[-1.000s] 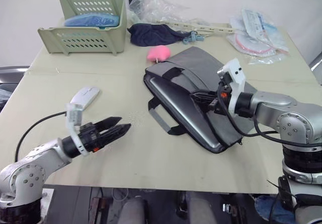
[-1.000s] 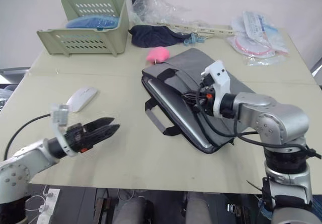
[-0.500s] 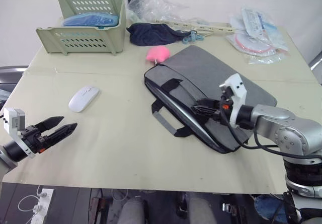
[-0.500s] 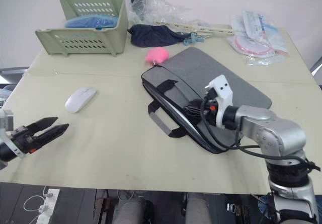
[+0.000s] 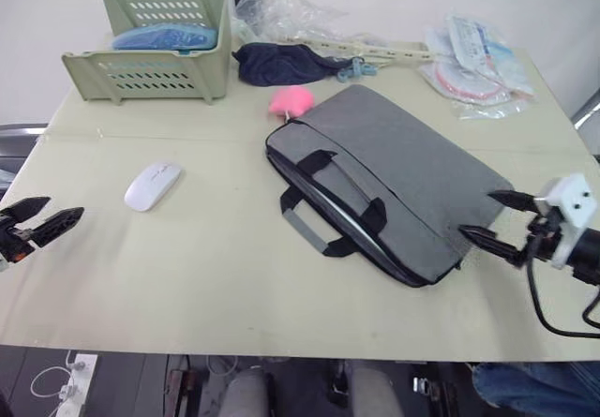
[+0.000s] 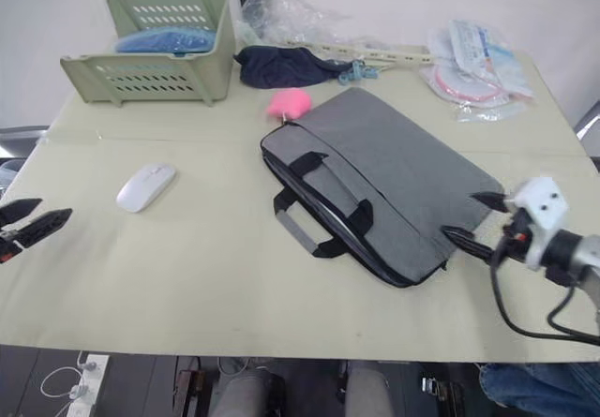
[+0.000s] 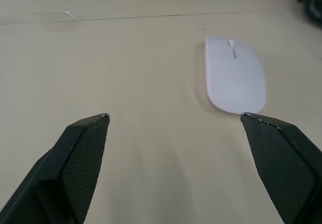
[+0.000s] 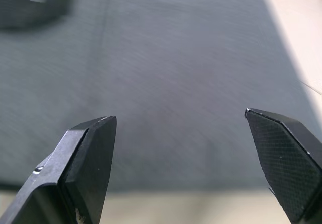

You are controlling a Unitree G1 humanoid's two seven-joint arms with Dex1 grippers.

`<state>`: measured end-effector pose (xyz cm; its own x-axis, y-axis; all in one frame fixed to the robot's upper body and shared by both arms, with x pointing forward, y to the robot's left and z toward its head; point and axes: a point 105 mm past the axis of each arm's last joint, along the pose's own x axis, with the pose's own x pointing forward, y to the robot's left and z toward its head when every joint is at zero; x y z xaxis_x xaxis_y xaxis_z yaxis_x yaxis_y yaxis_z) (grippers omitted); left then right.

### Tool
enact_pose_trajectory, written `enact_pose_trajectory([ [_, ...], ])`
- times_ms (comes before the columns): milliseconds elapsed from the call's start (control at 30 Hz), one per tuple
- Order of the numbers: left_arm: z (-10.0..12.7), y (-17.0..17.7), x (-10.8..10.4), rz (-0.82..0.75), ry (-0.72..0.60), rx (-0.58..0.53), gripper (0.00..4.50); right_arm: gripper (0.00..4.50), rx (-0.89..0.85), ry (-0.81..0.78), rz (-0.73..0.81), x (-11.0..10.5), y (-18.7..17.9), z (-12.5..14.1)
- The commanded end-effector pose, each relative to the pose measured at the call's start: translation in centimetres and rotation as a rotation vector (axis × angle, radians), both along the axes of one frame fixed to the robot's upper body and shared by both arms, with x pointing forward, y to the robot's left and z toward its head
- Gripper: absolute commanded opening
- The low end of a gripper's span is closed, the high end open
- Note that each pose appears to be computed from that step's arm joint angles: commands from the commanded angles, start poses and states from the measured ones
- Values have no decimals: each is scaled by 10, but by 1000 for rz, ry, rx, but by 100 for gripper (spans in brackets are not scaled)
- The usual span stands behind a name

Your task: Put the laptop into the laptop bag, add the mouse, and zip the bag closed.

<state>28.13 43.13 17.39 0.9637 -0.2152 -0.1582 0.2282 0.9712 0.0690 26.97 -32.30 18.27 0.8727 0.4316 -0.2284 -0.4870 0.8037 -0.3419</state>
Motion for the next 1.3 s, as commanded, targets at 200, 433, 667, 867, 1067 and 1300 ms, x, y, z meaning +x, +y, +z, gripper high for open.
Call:
enact_pose_trajectory([
  [200,12,30,-10,105,-31,141,450,447,-68,-18,-213,-38,-83,-9],
  [433,8,33,-10,128,-8,186,450,447,-149,-13,-342,-45,-118,-21],
  [667,4,48,-9,280,2,198,450,447,-249,-123,-481,-32,-133,-11],
  [867,9,41,-15,198,-56,158,450,447,-222,-267,-505,-21,-129,7],
  [1067,3,41,-21,176,-35,150,450,447,-14,-250,-301,-13,-93,19],
  [1300,-2,41,-24,175,-44,117,450,447,183,-161,223,-19,24,46],
])
